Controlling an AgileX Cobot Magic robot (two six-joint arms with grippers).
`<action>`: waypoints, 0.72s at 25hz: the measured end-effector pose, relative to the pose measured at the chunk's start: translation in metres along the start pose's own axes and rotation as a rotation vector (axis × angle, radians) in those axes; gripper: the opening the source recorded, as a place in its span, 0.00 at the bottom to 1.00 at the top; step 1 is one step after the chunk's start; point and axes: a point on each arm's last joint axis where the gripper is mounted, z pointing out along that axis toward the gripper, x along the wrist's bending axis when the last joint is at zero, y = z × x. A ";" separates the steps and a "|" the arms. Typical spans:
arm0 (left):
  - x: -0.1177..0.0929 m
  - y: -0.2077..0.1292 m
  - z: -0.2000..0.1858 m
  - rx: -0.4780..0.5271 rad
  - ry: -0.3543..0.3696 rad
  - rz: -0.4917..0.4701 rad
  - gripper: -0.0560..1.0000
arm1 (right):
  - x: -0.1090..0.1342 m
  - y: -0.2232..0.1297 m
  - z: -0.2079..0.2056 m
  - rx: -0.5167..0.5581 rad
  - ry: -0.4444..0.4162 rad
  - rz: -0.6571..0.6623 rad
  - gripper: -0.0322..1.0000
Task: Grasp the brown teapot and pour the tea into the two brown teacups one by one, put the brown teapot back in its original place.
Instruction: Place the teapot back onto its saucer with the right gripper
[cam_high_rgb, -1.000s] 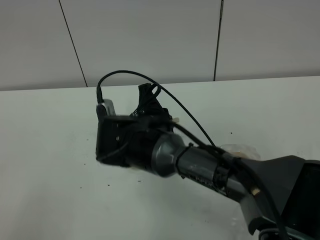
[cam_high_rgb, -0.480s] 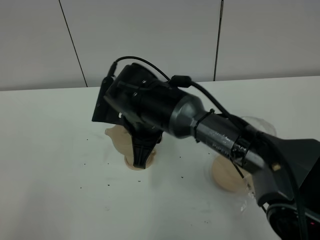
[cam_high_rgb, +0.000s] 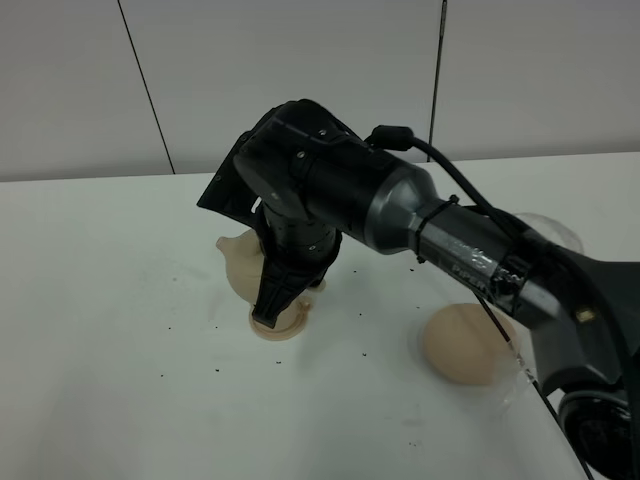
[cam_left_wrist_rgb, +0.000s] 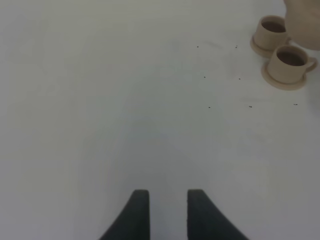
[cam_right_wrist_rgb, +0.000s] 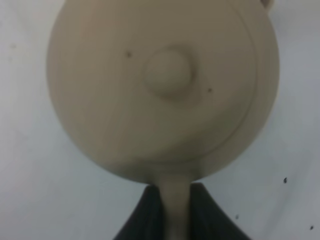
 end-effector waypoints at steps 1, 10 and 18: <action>0.000 0.000 0.000 0.000 0.000 0.000 0.29 | -0.001 -0.002 0.000 0.001 0.012 0.016 0.12; 0.000 0.000 0.000 0.000 0.000 0.000 0.29 | 0.000 -0.012 0.013 0.055 0.044 0.054 0.12; 0.000 0.000 0.000 0.000 0.000 0.000 0.29 | -0.001 -0.013 0.013 0.058 0.035 0.066 0.12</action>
